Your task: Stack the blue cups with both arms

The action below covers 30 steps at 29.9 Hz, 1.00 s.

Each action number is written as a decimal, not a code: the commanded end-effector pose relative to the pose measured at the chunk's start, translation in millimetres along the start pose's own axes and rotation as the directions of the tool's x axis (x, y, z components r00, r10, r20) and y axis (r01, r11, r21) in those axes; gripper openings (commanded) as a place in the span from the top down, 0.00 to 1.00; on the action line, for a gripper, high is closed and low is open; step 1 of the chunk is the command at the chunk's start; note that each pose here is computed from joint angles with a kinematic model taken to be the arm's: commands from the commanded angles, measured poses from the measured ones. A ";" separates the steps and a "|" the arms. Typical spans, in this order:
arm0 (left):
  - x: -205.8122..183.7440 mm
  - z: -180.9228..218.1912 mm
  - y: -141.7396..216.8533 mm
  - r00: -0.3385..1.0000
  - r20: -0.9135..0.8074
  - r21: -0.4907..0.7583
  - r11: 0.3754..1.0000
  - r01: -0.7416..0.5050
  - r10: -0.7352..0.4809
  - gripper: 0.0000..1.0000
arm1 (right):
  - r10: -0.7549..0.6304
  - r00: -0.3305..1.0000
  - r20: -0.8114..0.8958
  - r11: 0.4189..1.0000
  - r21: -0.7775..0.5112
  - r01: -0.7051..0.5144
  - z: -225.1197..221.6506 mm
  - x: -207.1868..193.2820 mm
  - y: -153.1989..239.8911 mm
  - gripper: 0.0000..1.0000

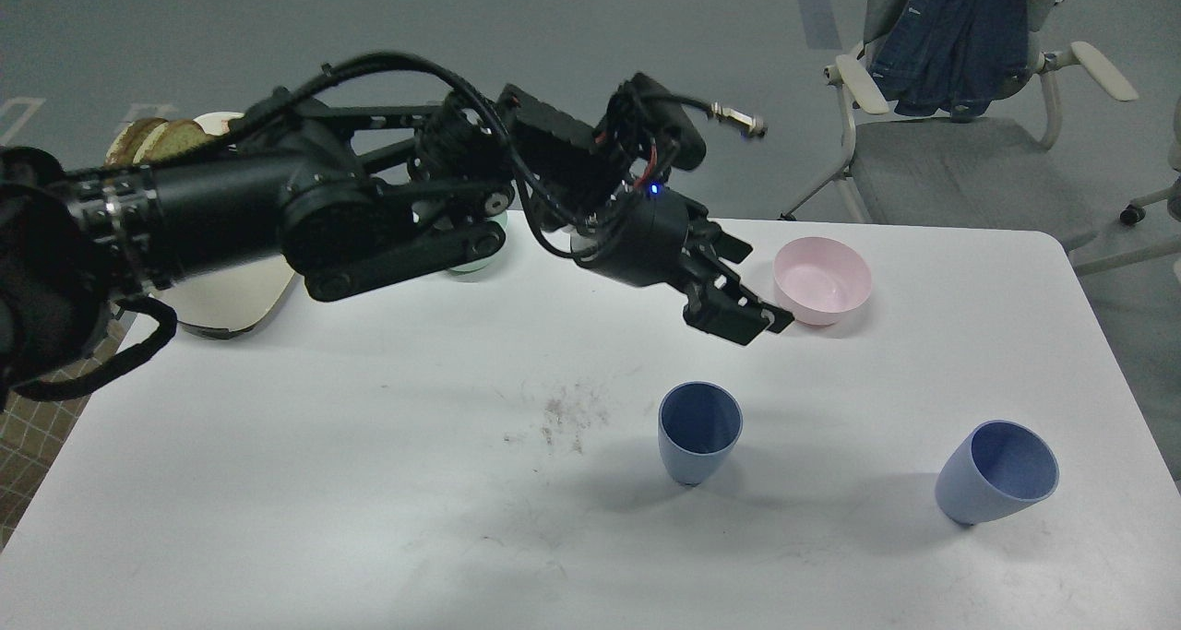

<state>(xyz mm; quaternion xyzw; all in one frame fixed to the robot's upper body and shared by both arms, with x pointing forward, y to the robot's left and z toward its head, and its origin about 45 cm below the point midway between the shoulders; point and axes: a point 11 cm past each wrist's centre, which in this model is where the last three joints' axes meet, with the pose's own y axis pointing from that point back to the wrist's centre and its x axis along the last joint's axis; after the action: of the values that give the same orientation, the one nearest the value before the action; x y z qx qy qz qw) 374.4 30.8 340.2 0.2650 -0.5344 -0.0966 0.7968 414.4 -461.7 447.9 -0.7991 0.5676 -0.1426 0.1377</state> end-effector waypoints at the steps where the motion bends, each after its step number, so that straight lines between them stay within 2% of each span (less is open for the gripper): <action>1: 41.2 -15.0 47.1 0.971 -0.140 0.035 0.981 -0.191 0.194 0.09 | 0.014 0.998 -0.062 0.995 -0.098 -0.020 16.4 12.7 25.6 0.00; 4: 58.8 -25.5 78.5 0.920 -0.234 0.062 0.949 -0.310 0.316 0.09 | 0.029 0.994 -0.107 0.986 -0.163 -0.046 23.0 25.0 46.7 0.00; 8: 39.3 -57.3 113.2 0.755 -0.480 0.098 0.883 -0.459 0.446 0.09 | -0.007 0.977 -0.215 0.958 -0.280 -0.054 28.9 36.8 74.6 0.00; 11: 24.6 -67.0 119.8 0.684 -0.561 0.113 0.862 -0.494 0.466 0.09 | -0.057 0.957 -0.283 0.928 -0.369 -0.054 37.7 41.6 92.6 0.00; 18: -4.3 -80.0 121.6 0.646 -0.607 0.153 0.865 -0.478 0.464 0.09 | -0.218 0.904 -0.368 0.850 -0.527 -0.010 52.1 37.5 125.9 0.00; 24: -4.0 -78.2 117.2 0.646 -0.611 0.143 0.867 -0.478 0.457 0.09 | -0.479 0.806 -0.347 0.720 -0.680 0.135 83.1 -2.6 146.3 0.00; 26: -3.7 -77.6 116.0 0.646 -0.612 0.140 0.867 -0.478 0.455 0.09 | -0.569 0.760 -0.314 0.661 -0.724 0.196 96.1 -22.1 156.1 0.00; 28: -3.7 -77.6 116.0 0.646 -0.612 0.140 0.867 -0.478 0.455 0.09 | -0.676 0.686 -0.268 0.574 -0.775 0.263 110.6 -45.4 171.7 0.00; 30: -3.6 -77.5 116.1 0.645 -0.613 0.140 0.867 -0.479 0.455 0.09 | -0.726 0.643 -0.243 0.526 -0.799 0.292 117.5 -56.3 180.6 0.00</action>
<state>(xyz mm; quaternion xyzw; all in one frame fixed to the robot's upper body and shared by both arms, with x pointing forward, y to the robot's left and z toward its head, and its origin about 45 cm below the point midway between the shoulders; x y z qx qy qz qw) 428.0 155.1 376.1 0.1215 -0.2862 0.1967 0.9299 300.1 -474.4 285.5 -0.8372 0.3709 -0.1722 -0.3630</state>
